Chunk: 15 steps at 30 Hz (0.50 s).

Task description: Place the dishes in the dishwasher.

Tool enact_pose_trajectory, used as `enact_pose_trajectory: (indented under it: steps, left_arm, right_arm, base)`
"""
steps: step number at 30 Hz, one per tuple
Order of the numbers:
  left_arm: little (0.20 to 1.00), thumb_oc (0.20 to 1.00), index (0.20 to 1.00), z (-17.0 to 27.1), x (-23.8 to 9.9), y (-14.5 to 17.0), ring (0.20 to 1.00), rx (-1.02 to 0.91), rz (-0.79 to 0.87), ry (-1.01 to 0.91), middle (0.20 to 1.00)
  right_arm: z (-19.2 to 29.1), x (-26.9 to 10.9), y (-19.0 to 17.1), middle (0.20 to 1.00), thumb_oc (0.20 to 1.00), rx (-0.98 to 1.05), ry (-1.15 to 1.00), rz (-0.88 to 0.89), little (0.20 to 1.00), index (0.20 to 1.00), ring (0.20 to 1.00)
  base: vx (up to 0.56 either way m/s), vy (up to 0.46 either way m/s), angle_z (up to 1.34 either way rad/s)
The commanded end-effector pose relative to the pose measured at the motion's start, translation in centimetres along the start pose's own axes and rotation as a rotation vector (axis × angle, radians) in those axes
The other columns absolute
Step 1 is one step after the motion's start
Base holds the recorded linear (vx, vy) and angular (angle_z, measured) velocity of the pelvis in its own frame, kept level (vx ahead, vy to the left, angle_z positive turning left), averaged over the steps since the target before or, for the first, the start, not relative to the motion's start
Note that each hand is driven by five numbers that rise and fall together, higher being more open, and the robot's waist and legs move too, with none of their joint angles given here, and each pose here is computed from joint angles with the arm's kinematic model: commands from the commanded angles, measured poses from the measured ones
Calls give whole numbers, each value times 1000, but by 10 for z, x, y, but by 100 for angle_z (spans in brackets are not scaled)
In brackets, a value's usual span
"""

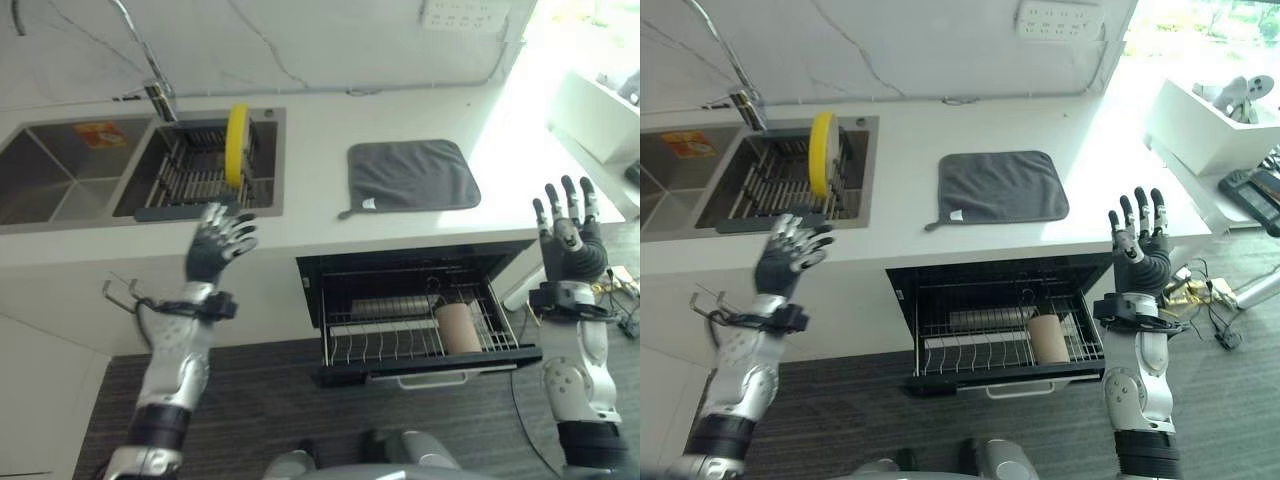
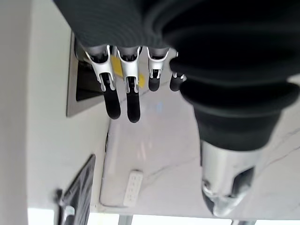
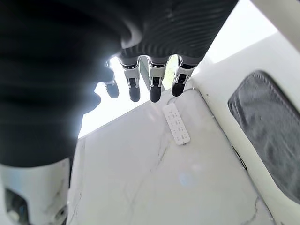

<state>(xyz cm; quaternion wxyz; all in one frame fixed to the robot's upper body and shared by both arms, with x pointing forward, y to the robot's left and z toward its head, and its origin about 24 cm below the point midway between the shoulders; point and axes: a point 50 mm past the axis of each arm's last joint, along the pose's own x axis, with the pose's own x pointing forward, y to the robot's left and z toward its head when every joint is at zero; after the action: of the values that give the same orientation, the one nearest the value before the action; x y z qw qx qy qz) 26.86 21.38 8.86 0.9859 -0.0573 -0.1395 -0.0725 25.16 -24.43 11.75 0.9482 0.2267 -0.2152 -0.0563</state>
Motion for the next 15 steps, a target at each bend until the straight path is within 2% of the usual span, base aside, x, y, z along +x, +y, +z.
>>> enact_pose_trajectory:
  steps: [1,7,15]
  left_arm:
    - [1000,1000,1000,17,4,2,1000,92,-32,-88,1000]
    - [1000,1000,1000,19,7,-3,1000,74,-49,-96,1000]
    - [1000,1000,1000,13,4,-3,1000,50,-45,-92,1000]
  right_arm:
    - [16,1,-5,1000,1000,22,-108,-10,1000,1000,1000]
    - [18,8,3,1000,1000,34,-114,9,1000,1000,1000]
    - [31,17,2,1000,1000,-4,-132,21,1000,1000,1000]
  base:
    - [53,-15,10]
    - [16,53,4]
    - [76,323,10]
